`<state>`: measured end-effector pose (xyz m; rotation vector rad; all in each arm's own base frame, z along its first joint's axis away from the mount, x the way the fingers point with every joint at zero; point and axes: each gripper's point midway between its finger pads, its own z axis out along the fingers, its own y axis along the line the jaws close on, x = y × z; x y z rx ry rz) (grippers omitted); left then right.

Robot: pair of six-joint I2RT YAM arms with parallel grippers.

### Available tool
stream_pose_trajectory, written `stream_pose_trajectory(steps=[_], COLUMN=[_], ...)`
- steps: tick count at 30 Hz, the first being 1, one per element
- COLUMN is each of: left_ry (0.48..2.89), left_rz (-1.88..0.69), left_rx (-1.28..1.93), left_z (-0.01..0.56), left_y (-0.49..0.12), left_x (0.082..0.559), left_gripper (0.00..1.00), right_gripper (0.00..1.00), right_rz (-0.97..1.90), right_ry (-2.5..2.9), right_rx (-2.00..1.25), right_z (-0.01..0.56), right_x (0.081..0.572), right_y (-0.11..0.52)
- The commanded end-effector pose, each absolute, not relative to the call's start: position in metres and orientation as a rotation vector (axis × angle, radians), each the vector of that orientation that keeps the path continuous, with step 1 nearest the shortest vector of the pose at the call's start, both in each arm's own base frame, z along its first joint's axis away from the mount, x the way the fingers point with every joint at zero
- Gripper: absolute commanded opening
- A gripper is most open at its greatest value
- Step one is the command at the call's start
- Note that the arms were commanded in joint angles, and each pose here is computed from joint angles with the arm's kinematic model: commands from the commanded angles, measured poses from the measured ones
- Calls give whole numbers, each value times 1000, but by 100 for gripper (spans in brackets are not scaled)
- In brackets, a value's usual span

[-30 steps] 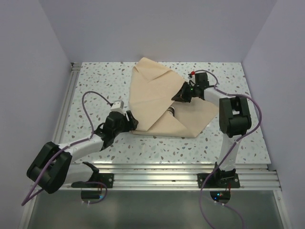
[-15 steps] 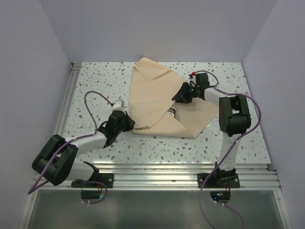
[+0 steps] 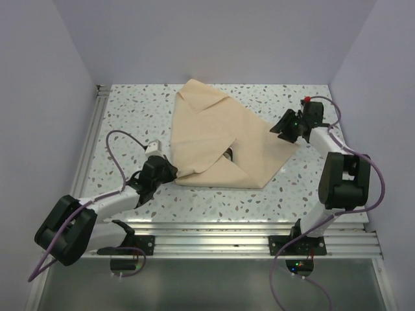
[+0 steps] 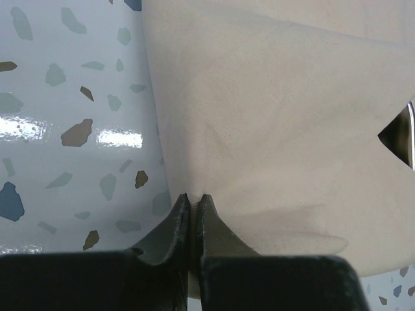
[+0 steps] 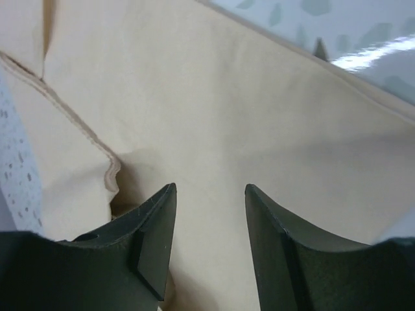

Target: Prepare the surgical pack

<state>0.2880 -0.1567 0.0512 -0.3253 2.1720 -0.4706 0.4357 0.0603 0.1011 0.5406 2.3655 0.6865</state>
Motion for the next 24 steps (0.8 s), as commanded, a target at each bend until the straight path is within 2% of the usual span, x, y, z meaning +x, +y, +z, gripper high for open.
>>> stream_pose_trajectory(steps=[1, 3, 7, 13, 24], left_ry=[2215, 2207, 2182, 2153, 2151], left_rz=[-377, -386, -414, -432, -442], left_rx=[-336, -331, -309, -274, -282], left_z=[31, 33, 40, 49, 47], left_y=[-139, -140, -142, -144, -144], left_x=[277, 277, 277, 277, 277], left_gripper=[2, 8, 12, 13, 13], right_gripper=[51, 53, 53, 52, 50], right_rz=[409, 275, 125, -78, -124], right_ry=[2370, 2378, 2386, 2395, 2479], right_rx=[598, 640, 687, 719, 740], right_z=[100, 94, 88, 80, 39], right_x=[416, 409, 407, 406, 416], right_y=[17, -4, -29, -57, -62])
